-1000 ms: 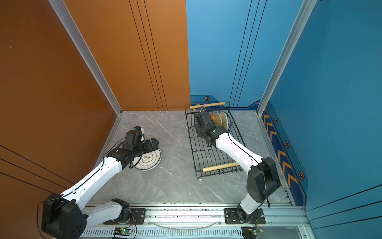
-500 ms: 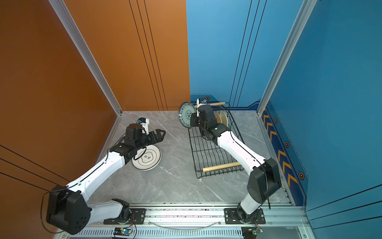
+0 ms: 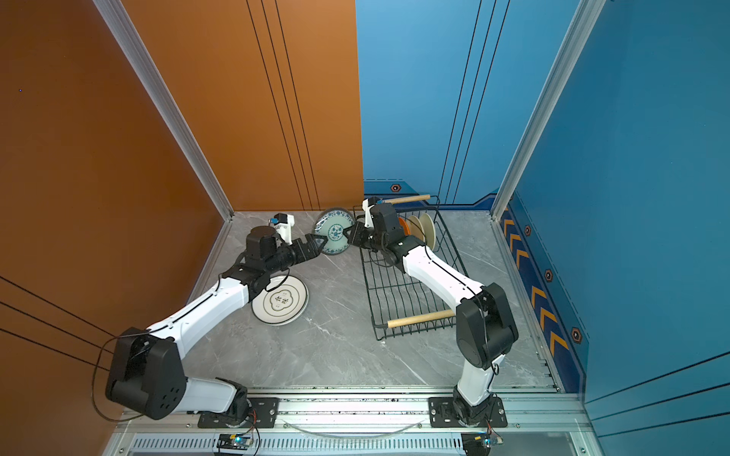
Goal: Unload the plates from the dish rack
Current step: 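Close the left gripper on the floral plate rim held by the right gripper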
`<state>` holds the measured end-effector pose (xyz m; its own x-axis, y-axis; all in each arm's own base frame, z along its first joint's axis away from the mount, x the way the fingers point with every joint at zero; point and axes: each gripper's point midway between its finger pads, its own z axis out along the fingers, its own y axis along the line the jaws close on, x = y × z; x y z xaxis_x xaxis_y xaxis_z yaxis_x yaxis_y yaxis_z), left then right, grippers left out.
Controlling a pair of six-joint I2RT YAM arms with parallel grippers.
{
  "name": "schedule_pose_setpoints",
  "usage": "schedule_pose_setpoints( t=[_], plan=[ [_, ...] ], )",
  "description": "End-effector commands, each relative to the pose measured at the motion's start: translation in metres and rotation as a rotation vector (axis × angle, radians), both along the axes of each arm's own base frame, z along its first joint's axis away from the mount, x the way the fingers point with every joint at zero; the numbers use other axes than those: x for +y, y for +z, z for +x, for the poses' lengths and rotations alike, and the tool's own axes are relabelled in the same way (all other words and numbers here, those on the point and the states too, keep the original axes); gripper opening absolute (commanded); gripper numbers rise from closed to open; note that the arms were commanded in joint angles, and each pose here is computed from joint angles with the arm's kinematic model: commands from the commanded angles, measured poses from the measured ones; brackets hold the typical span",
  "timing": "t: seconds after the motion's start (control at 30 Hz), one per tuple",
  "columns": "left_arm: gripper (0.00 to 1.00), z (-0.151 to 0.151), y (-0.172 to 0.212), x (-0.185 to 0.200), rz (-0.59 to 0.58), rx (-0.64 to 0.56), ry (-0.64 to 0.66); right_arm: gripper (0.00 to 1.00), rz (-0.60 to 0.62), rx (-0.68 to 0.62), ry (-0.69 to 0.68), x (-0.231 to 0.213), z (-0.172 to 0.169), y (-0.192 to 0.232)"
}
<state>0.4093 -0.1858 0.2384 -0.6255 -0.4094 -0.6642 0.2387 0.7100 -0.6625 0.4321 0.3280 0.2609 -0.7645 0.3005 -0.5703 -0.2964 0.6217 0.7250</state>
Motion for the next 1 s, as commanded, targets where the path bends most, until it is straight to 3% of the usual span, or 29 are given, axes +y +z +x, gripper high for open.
schedule_pose_setpoints(
  t=[0.0, 0.17, 0.5, 0.73, 0.9, 0.97],
  plan=[
    [0.98, 0.007, 0.016, -0.007, -0.057, -0.036, -0.037, 0.0, 0.172, 0.012, 0.079, 0.017, -0.003, 0.021],
    [0.88, 0.011, 0.016, -0.011, -0.094, -0.035, -0.053, 0.0, 0.23, 0.06, 0.118, 0.025, -0.006, 0.014],
    [0.39, 0.007, 0.017, -0.01, -0.117, -0.029, -0.072, 0.04, 0.184, 0.081, 0.119, 0.025, -0.005, -0.004],
    [0.14, 0.007, 0.008, -0.005, -0.128, 0.0, -0.065, 0.19, 0.177, 0.062, 0.115, 0.026, -0.002, -0.004],
    [0.04, 0.008, 0.007, -0.003, -0.135, 0.009, -0.064, 0.3, 0.168, 0.055, 0.113, 0.027, 0.002, -0.004],
    [0.0, 0.009, 0.006, -0.002, -0.135, 0.015, -0.061, 0.38, 0.166, 0.057, 0.11, 0.027, 0.003, -0.006]
  ],
)
